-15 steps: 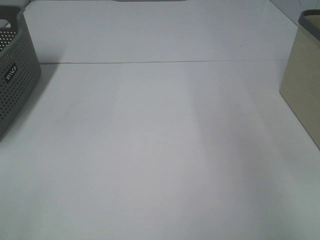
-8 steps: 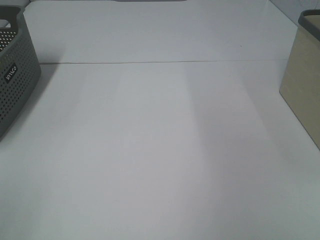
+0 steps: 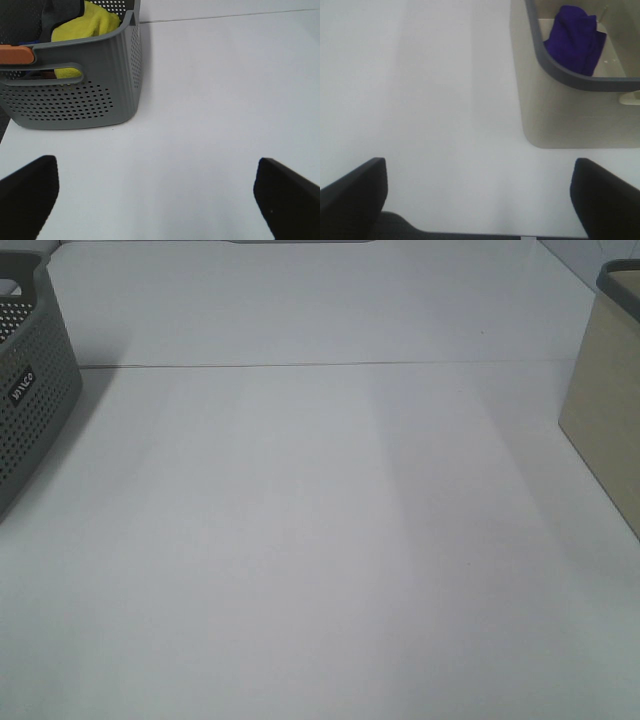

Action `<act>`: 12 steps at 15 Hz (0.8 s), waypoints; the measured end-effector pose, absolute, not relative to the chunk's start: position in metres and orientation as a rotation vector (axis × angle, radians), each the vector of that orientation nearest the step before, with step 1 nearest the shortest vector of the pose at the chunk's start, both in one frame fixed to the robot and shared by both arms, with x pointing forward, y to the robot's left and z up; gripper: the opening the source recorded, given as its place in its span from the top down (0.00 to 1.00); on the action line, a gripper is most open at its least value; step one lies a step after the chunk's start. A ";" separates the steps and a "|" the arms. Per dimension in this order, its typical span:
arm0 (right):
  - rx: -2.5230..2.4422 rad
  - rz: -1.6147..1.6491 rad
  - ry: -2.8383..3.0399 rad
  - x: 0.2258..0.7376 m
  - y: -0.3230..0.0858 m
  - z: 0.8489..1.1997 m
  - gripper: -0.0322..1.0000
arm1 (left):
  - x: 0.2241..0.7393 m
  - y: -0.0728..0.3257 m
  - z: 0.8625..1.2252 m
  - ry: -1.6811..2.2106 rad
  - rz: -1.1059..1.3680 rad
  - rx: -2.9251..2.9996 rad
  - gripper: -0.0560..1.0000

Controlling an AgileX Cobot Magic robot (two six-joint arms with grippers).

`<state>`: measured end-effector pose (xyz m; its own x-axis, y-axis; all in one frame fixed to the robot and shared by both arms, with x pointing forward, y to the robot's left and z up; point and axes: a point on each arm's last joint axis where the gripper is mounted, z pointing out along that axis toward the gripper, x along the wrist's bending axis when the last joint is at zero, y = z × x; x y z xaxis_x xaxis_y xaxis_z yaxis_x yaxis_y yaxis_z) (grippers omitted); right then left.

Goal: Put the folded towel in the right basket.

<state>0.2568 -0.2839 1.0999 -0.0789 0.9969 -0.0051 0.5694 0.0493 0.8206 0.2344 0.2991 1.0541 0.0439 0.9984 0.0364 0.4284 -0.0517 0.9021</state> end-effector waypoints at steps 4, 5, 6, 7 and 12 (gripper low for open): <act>1.479 0.936 1.837 0.248 -0.283 1.079 0.04 | 0.234 0.299 1.054 1.478 0.973 1.581 0.01; 1.467 0.943 1.840 0.246 -0.283 1.074 0.04 | 0.234 0.299 1.054 1.478 0.973 1.581 0.01; 1.484 0.923 1.819 0.243 -0.285 1.059 0.04 | 0.234 0.299 1.054 1.478 0.973 1.581 0.01; 1.508 0.940 1.789 0.241 -0.285 1.051 0.04 | 0.234 0.299 1.054 1.478 0.973 1.581 0.01; 1.543 0.962 1.704 0.235 -0.288 1.037 0.04 | 0.234 0.299 1.054 1.478 0.973 1.581 0.01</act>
